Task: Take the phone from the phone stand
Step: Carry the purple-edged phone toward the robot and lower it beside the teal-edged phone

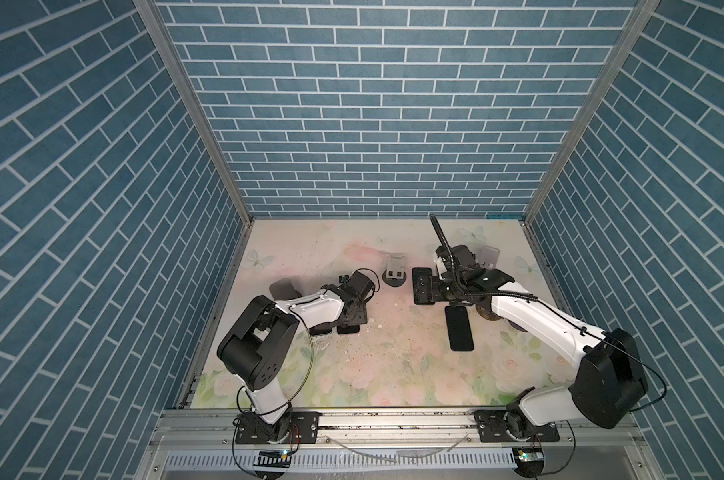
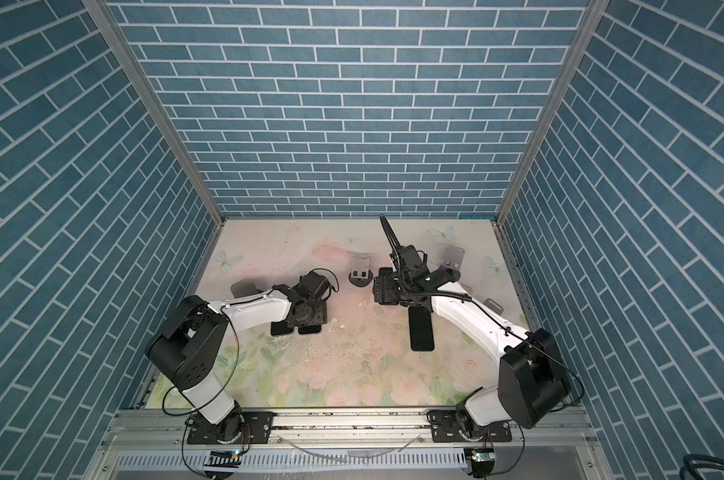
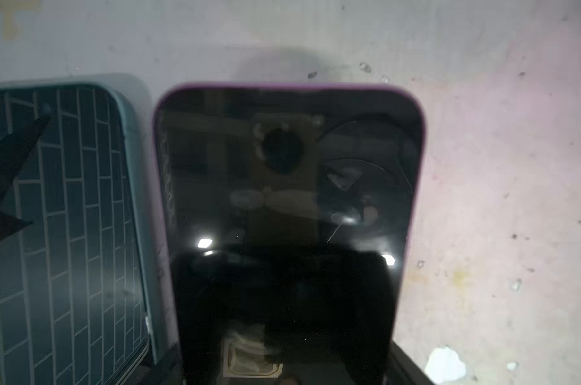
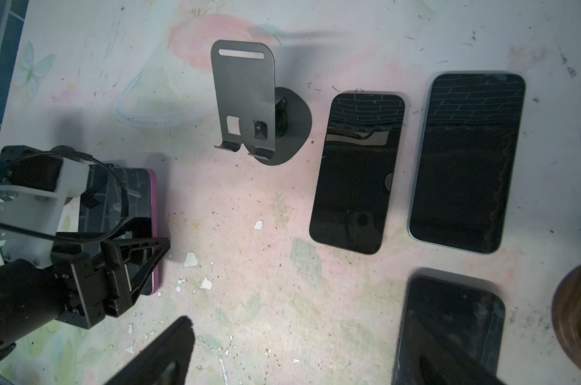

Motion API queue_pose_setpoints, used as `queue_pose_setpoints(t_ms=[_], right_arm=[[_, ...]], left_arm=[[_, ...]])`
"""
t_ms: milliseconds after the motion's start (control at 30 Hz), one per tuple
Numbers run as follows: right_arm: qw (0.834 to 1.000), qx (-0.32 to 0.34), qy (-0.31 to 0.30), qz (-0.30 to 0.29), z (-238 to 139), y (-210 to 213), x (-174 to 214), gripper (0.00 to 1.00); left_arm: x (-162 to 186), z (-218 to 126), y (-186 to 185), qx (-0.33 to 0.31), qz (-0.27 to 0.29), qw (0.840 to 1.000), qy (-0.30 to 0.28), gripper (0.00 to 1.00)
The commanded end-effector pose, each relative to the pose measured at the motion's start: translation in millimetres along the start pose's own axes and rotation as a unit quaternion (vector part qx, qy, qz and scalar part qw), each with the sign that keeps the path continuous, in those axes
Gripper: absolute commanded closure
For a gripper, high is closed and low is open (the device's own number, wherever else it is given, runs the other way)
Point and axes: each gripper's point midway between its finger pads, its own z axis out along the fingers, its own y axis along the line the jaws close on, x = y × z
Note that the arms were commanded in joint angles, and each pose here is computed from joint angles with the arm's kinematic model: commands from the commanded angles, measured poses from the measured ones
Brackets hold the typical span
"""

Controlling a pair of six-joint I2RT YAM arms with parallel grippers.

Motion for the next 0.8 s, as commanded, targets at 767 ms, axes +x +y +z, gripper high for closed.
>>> queue_pose_setpoints(t_ms=[767], right_arm=[[1.000,0.005,-0.011,-0.011,4,2,-7,0.01]], left_arm=[[7,4,24,-0.091,0.003,0.994,0.053,0.32]])
